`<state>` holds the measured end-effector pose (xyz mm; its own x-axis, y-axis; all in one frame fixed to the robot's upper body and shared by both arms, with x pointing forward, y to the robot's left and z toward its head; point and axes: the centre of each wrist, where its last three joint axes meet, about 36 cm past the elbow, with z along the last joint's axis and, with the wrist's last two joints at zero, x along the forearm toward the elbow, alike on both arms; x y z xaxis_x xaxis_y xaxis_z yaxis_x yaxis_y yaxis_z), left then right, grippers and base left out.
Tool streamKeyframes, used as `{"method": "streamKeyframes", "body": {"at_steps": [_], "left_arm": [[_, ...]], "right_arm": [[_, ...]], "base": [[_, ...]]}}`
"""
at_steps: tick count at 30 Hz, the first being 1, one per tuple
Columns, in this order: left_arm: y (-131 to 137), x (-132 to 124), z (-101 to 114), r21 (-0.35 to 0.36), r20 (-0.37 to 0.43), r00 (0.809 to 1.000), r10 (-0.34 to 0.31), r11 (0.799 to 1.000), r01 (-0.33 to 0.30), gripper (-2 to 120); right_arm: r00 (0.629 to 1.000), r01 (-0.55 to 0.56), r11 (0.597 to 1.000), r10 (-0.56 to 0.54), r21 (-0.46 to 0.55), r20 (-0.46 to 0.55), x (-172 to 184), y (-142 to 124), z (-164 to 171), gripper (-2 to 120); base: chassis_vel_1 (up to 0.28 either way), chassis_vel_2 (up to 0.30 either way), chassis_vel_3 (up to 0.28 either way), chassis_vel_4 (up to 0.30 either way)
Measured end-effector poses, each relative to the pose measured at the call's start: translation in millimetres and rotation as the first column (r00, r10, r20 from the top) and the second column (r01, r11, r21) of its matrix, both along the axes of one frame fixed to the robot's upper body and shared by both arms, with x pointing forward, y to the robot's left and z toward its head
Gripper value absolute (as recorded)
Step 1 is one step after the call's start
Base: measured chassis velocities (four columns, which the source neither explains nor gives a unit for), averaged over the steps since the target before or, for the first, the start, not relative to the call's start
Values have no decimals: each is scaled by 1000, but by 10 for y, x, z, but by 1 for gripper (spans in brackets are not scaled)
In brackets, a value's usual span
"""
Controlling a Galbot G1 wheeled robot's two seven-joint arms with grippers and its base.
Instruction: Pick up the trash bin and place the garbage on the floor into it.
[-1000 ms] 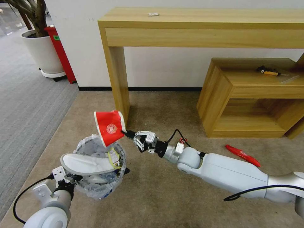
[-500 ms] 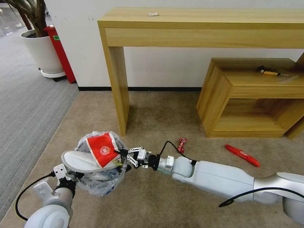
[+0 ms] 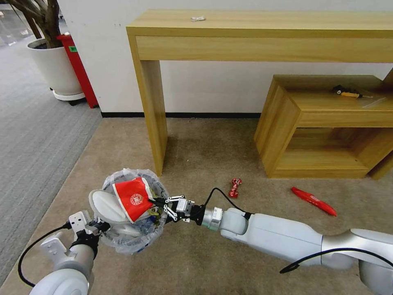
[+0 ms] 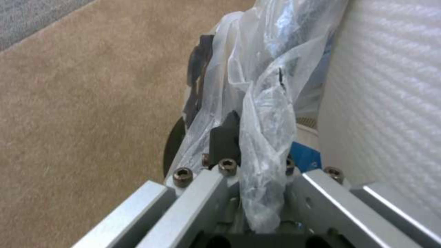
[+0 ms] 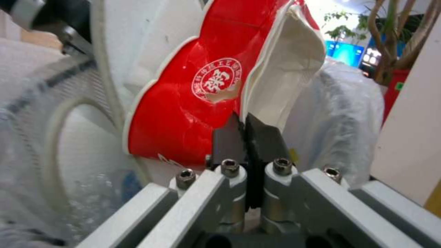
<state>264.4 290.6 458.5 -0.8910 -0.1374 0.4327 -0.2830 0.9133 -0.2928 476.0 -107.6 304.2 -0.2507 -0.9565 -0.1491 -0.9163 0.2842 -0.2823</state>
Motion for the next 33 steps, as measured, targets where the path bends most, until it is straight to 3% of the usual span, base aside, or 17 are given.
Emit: {"method": "streamKeyframes", "body": {"at_steps": [13, 17, 24, 27, 31, 33], "left_arm": [[18, -37, -6, 6, -6, 1000, 0, 1000, 0, 0], [55, -41, -81, 10, -26, 1000, 10, 1000, -9, 0], [79, -41, -155, 18, -43, 999, 21, 1000, -20, 0], [88, -50, -189, 24, -50, 998, 27, 999, -26, 0], [110, -55, -186, 31, -46, 998, 31, 999, -30, 0], [113, -54, -185, 32, -46, 998, 32, 999, -30, 0]], "right_arm": [[999, 34, 999, -34, 25, 6, 8, -46, 35, 44], [995, 104, 993, -104, 61, -5, -14, -62, 118, 59], [955, 298, 936, -294, 185, -51, 133, -14, 450, 84], [920, 392, 894, -385, 217, -72, 182, -165, 597, 97], [876, 482, 851, -474, 209, -87, 211, -437, 635, 100], [872, 489, 847, -481, 209, -88, 213, -457, 634, 100]], "base": [[0, 0, 0, 0], [0, 0, 0, 0], [0, 0, 0, 0], [0, 0, 0, 0], [0, 0, 0, 0], [0, 0, 0, 0]]}}
